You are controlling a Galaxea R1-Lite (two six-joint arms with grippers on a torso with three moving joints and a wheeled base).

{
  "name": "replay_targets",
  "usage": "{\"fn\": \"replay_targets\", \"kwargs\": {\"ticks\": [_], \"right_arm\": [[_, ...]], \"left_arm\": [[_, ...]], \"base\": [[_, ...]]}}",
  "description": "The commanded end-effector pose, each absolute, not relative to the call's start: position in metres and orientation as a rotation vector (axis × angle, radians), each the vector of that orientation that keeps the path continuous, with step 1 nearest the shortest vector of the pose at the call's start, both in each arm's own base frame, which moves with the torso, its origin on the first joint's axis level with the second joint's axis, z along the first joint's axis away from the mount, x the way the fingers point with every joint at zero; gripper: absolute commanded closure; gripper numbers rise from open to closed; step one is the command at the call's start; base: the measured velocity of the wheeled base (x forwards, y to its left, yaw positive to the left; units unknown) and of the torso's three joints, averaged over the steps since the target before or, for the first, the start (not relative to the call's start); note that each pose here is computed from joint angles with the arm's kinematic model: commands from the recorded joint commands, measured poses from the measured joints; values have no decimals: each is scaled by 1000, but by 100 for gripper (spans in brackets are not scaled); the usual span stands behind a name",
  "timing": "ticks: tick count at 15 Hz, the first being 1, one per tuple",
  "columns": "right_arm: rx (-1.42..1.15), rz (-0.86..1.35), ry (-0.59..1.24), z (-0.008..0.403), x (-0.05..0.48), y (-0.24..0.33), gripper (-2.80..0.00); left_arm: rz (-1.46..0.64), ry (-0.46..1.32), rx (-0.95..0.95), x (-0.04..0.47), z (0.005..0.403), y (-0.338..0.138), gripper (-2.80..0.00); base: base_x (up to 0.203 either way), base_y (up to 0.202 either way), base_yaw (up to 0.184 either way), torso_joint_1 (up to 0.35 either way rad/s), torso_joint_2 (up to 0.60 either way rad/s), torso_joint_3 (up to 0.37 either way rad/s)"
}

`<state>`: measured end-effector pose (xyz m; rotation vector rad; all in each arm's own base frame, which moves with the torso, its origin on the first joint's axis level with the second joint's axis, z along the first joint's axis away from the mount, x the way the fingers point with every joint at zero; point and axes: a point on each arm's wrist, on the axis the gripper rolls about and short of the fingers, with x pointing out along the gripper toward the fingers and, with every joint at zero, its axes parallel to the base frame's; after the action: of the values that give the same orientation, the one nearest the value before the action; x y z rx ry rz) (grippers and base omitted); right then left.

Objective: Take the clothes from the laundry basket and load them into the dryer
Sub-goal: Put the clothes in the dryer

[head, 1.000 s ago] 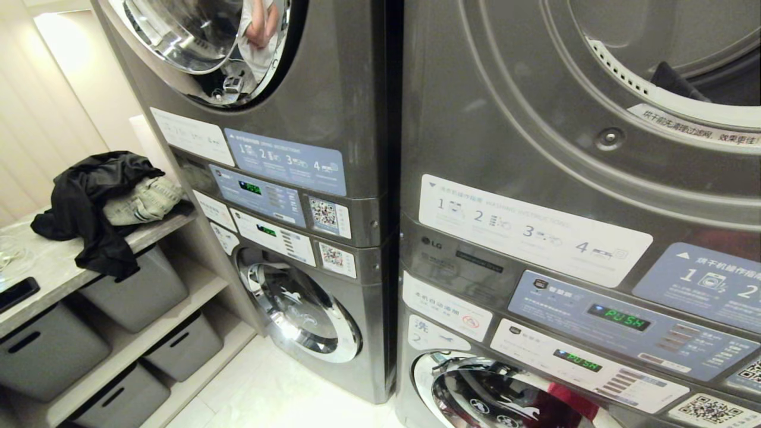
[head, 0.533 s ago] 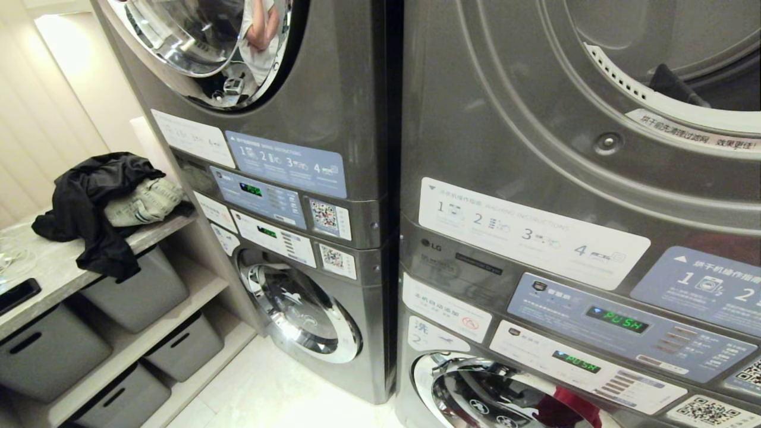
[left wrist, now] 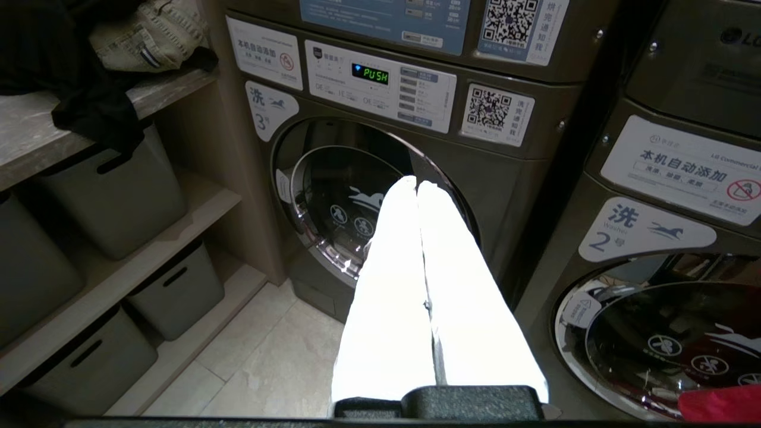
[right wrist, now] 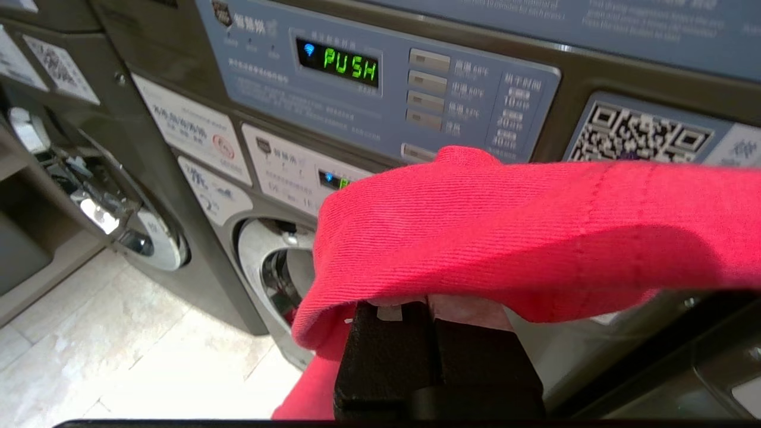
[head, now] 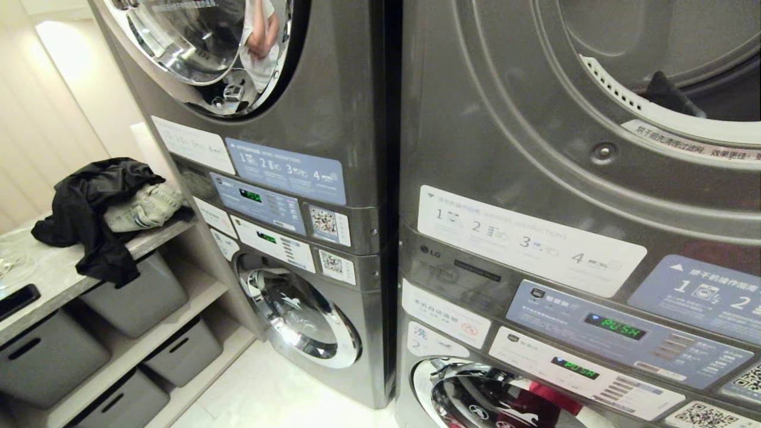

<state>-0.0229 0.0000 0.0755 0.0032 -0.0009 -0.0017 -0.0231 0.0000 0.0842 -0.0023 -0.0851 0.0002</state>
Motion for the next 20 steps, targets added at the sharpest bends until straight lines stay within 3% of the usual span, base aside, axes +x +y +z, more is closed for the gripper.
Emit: {"fn": "replay_targets", "kwargs": {"ticks": [1, 7, 20], "right_arm": [[6, -2, 0, 75, -23, 0, 0], [6, -2, 0, 75, -23, 0, 0], [-30, 3, 0, 75, -23, 0, 0]], "left_arm": [[0, -55, -3, -21, 75, 0, 0], [1, -54, -3, -21, 75, 0, 0], [1, -53, -3, -21, 75, 0, 0]], "base": [[178, 0, 0, 51, -134, -61], [181, 0, 0, 77, -123, -65], [0, 0, 0, 33, -67, -32]]}}
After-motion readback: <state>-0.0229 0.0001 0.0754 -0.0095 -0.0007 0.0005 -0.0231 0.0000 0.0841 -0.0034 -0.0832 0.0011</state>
